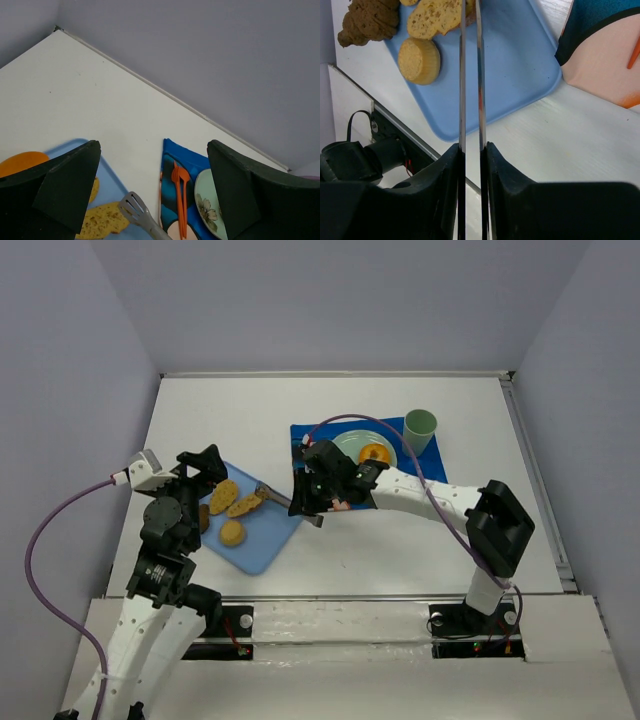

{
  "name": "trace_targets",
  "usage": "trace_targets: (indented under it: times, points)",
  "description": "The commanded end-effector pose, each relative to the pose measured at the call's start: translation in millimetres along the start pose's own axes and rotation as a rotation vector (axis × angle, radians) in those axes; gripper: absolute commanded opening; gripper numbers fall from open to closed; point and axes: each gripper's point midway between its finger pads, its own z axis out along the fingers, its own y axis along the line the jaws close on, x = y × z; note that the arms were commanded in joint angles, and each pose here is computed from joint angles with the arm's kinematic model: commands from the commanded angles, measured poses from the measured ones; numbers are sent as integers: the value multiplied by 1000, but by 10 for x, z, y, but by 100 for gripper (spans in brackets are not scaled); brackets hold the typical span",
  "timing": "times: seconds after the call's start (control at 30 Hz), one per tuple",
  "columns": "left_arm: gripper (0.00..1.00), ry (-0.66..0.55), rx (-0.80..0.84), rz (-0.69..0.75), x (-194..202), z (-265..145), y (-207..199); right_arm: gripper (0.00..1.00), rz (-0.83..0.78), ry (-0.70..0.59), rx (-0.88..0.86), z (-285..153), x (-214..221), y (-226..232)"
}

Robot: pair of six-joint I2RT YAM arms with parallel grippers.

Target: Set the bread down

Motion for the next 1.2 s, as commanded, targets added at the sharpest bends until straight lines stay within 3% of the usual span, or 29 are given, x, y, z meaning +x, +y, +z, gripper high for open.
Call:
trace_targets:
  times: [0.0,0.2,0.3,0.7,0.97,1.17]
  points:
    - [99,-49,22,-38,-111,1,-54,26,-21,-49,-22,-75,-149,187]
    - [99,-53,23,-40,-122,-11,-50,10,-37,-69,-7,-139,-188,174]
    - [99,-55,25,-43,-130,-18,-51,7,-51,-103,-5,-231,-256,198]
    - [99,-64,23,-50,-153,-32,-44,7,-128,-355,64,-852,-671,180]
    - [99,-66,26,-56,-154,-40,-44,7,-54,-524,342,-1454,-739,-632]
    - [99,-67,32,-57,-158,-38,-58,7,11,-521,417,-1557,-668,-1116]
